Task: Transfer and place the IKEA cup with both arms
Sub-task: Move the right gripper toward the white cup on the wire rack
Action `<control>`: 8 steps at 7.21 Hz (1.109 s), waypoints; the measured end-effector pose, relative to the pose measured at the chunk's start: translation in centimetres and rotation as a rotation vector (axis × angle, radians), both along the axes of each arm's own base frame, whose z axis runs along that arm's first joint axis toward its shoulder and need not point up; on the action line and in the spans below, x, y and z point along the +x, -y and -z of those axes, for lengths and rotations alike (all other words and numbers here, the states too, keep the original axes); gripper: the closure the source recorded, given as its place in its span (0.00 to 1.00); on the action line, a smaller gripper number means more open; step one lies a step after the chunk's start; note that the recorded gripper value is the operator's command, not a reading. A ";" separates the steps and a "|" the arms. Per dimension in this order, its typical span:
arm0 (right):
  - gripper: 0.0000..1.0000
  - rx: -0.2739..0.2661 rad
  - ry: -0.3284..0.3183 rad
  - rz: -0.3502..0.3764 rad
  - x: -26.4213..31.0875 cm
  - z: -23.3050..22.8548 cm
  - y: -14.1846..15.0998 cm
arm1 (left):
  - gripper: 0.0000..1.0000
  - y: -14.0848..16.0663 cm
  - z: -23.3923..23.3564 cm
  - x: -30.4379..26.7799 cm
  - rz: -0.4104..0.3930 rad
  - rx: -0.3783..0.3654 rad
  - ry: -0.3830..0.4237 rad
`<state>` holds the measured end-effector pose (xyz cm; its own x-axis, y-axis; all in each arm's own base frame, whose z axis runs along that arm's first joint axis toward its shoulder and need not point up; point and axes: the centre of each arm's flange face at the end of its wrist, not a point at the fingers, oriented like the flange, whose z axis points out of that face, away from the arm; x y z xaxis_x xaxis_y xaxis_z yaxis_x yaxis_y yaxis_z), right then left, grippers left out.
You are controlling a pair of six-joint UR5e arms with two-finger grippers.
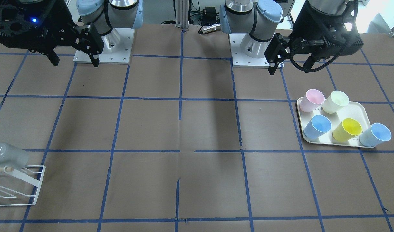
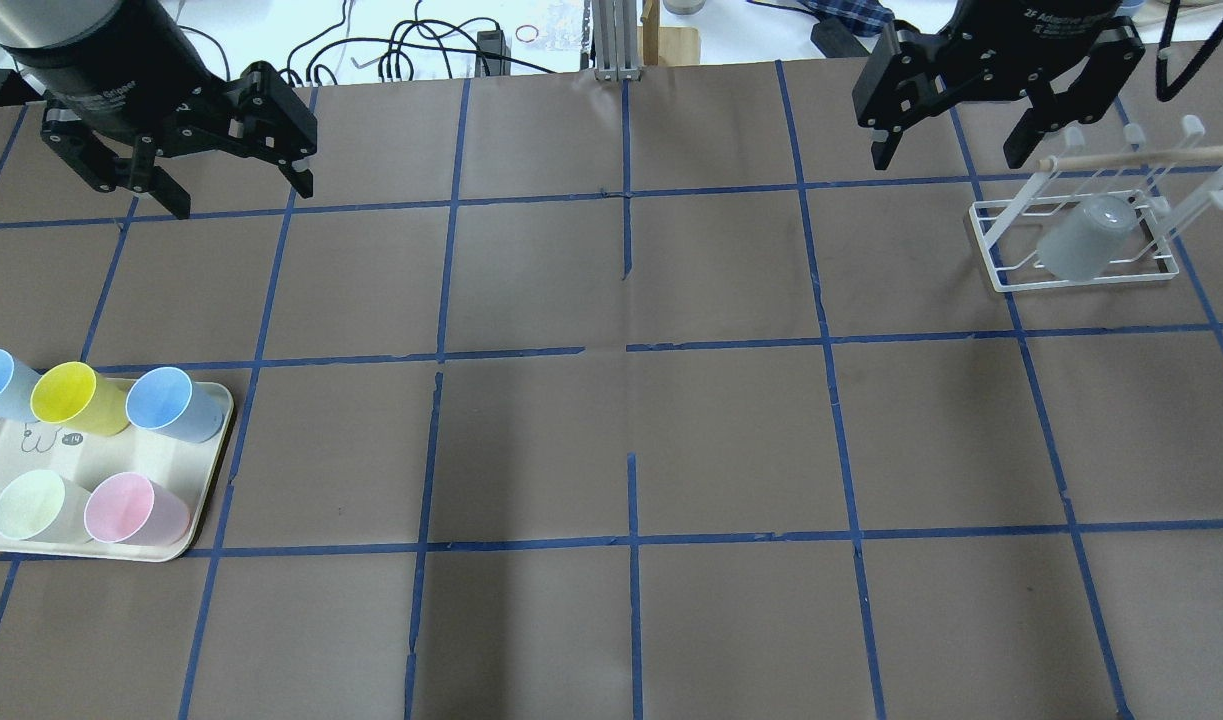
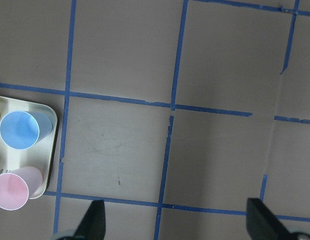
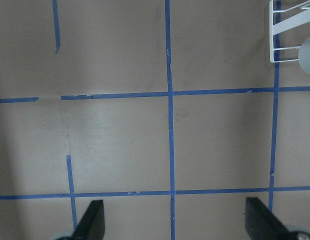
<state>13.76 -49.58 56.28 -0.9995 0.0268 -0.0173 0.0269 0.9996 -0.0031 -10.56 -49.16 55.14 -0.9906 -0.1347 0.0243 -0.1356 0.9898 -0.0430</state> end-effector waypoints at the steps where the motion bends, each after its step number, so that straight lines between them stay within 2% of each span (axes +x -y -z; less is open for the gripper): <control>1: 0.00 0.000 0.000 0.000 0.0 0.0 0.0 | 0.00 0.0 0.0 0.0 0.000 0.000 0.000; 6: 0.00 -0.001 0.000 0.002 -0.4 0.0 0.2 | 0.00 -0.2 -0.2 0.0 0.004 -0.004 0.000; 8: 0.00 -0.017 -0.008 0.026 -2.6 -0.2 1.0 | 0.00 -0.1 -0.1 -0.1 0.000 -0.004 -0.001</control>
